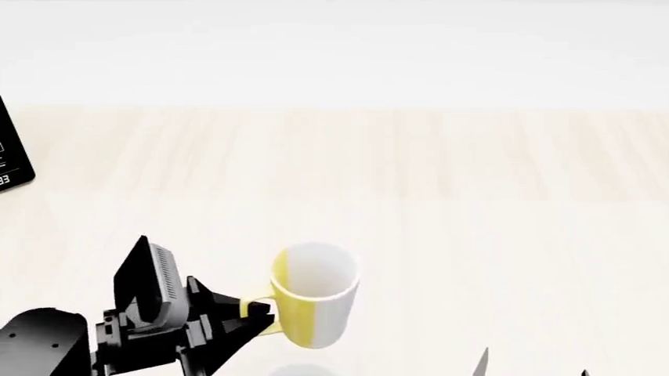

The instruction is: Put the yellow and white mug to the front of the white mug.

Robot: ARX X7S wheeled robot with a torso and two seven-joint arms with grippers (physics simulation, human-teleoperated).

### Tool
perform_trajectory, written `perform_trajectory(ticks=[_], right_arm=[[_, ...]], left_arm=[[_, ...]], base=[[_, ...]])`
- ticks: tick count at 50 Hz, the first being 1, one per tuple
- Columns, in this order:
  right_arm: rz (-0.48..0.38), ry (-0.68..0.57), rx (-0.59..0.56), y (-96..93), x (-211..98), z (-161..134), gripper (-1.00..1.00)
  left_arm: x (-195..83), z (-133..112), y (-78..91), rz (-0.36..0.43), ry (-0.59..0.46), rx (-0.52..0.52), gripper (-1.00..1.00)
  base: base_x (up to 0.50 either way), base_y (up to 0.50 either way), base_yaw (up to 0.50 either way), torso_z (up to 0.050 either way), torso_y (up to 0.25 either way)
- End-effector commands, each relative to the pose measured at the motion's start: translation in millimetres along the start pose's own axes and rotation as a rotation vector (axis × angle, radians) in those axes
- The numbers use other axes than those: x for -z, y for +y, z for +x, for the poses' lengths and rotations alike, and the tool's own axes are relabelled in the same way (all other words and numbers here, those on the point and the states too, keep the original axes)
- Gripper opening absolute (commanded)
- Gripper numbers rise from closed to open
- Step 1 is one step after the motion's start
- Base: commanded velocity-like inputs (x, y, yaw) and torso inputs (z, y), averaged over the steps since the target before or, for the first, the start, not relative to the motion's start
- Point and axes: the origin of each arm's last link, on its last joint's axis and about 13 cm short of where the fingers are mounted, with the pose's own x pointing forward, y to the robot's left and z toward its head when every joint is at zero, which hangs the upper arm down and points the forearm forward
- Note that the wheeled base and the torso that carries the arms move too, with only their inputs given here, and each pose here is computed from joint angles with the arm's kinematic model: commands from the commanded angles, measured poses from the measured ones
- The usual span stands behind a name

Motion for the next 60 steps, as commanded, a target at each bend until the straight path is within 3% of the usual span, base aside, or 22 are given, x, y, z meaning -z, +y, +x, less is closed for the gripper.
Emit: perform_trajectory(ticks=[1,60], right_arm=[[-0.001,0.000,0.000,0.1,0.2,0.1,1.00],[0.000,-0.004,-0.004,0.8,-0.9,-0.6,1.00]], left_arm=[[13.5,6.8,-1.6,-0.055,0.021,0.007,-1.00],[34.4,2.2,-9.2,-0.061,0.028,-0.015,-1.00]], base=[[0.00,0.00,0.00,0.000,0.000],[0.00,0.00,0.00,0.000,0.000]])
